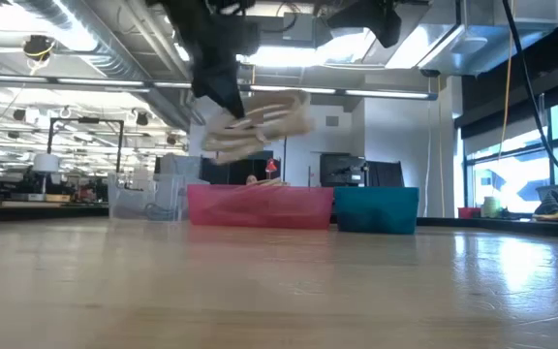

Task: Pick & Place USB Port
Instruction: Put the light brown HDMI cable into the pink bin

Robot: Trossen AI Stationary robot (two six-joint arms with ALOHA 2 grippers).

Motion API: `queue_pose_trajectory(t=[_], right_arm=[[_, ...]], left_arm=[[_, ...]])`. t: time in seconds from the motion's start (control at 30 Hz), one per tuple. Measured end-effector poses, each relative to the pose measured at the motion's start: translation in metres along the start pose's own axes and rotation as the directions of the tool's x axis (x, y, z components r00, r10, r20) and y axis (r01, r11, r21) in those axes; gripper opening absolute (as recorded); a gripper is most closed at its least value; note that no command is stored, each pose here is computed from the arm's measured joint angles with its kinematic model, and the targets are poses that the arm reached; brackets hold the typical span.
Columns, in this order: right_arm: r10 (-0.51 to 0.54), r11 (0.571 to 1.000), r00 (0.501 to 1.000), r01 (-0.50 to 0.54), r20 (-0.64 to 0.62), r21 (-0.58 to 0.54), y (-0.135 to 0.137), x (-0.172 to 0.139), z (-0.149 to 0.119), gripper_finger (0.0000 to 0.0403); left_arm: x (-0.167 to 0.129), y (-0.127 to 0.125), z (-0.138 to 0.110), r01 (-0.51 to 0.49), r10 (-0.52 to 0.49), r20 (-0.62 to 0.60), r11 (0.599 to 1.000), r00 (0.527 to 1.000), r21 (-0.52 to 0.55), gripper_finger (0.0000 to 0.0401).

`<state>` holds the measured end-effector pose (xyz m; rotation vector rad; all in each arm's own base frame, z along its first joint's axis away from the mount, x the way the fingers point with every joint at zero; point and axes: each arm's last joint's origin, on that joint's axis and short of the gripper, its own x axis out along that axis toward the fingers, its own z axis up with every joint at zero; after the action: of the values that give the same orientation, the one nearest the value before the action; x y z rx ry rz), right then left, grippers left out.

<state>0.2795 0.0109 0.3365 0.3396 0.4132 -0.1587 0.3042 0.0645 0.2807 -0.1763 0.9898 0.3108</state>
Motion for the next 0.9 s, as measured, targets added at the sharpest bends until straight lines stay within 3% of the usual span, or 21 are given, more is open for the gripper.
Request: queue_pose_trajectory(t=[0.2, 0.4, 0.5, 0.6, 0.9], right_arm=[[0.000, 1.000, 1.000, 0.000, 0.000, 0.005, 0.000, 0.000, 0.000, 0.0223], [0.002, 1.000, 1.000, -0.002, 0.006, 0.011, 0.000, 0.000, 0.001, 0.0223], [0.002, 1.000, 1.000, -0.002, 0.005, 0.031, 0.000, 0.000, 0.001, 0.0223], [0.001, 0.999, 1.000, -0.001, 0.002, 0.050, 0.000, 0.000, 0.000, 0.0223], [0.000, 0.998, 1.000, -0.001, 0.001, 0.056, 0.000, 0.000, 0.000, 0.0223]], left_arm=[[-0.003, 0.077, 0.019, -0.139, 0.142, 0.058, 0.989, 0.988, -0.054, 0.0010], [0.007, 0.137, 0.031, -0.217, 0.224, 0.054, 0.970, 0.973, -0.110, 0.0010], [0.020, 0.154, 0.034, -0.210, 0.215, 0.029, 0.971, 0.976, -0.117, 0.0010], [0.041, 0.166, 0.029, -0.141, 0.138, -0.032, 0.979, 0.990, -0.146, 0.0010], [0.089, 0.186, 0.012, -0.132, 0.103, -0.161, 0.975, 0.982, -0.179, 0.0010]])
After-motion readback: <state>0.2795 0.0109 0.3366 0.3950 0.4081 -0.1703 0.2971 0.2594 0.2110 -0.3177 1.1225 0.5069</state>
